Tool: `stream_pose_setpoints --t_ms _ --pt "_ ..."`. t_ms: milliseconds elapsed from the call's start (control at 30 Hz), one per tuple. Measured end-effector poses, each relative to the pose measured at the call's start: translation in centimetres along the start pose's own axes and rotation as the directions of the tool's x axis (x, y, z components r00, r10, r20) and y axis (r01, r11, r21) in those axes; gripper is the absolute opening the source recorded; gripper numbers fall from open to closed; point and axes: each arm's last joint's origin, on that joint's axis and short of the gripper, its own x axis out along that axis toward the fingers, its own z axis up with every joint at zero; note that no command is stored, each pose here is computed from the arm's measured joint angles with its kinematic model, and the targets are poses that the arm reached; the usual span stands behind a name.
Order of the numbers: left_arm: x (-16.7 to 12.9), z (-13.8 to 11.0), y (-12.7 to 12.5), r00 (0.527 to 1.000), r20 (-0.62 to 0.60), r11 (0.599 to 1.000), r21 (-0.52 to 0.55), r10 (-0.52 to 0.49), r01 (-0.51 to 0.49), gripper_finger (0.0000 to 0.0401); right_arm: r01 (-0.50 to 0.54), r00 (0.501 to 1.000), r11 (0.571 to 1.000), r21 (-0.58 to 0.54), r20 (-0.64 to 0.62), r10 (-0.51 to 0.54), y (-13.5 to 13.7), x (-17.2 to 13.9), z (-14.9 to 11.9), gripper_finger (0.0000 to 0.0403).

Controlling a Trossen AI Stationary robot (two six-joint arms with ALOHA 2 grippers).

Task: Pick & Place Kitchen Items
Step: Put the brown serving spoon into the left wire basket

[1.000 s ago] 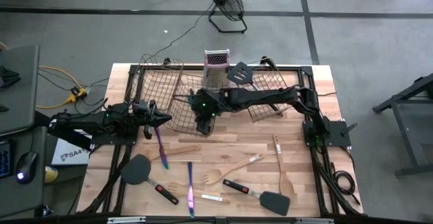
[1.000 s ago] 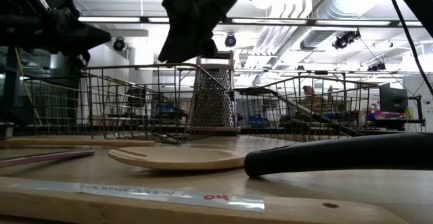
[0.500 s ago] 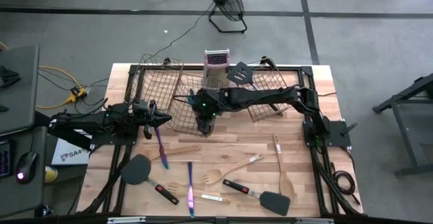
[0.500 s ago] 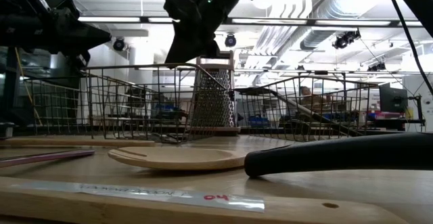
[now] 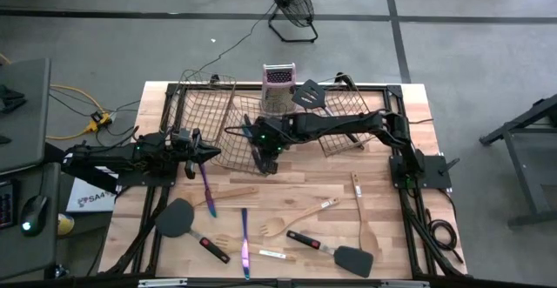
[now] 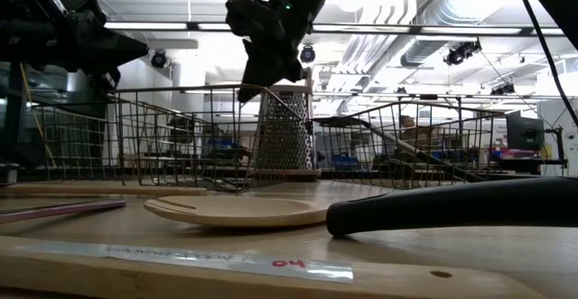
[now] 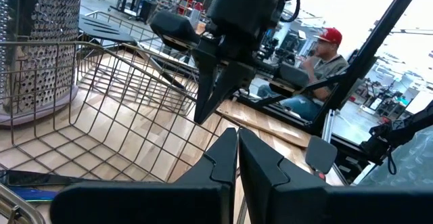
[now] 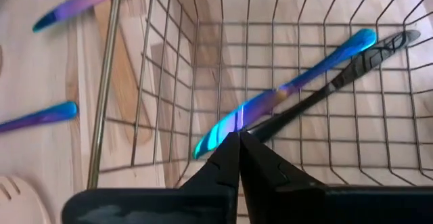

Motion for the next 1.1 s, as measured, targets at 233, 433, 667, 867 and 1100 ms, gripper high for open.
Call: stream_pose_setpoints --t_ms 233,433,667,867,1100 --pt "0.0 0.0 0.0 1.0 0.0 1.0 0.0 0.0 0.0 0.0015 0.009 0.998 1.0 -0.015 -0.06 -0.01 0.0 0.0 -0.6 0.0002" --pt "0.0 0.0 0.0 1.0 0.0 1.0 0.0 0.0 0.0 0.0015 0.012 0.994 0.999 -0.05 -0.11 -0.018 -0.1 0.0 -1.1 0.0002" --pt "0.0 0.0 0.0 1.0 -0.001 1.0 -0.002 0.0 0.0 0.0015 0.041 0.988 0.997 -0.059 -0.149 -0.049 -0.3 -0.1 -1.5 0.0002" --pt "0.0 0.0 0.0 1.0 -0.001 1.0 -0.002 0.0 0.0 0.0015 0.057 0.98 0.997 -0.056 -0.186 -0.066 -0.7 -0.2 -1.8 0.0002" --pt "0.0 0.0 0.0 1.0 -0.001 1.0 -0.001 0.0 0.0 0.0015 0.082 0.973 0.995 -0.05 -0.213 -0.091 -1.2 -0.3 -2.0 0.0002"
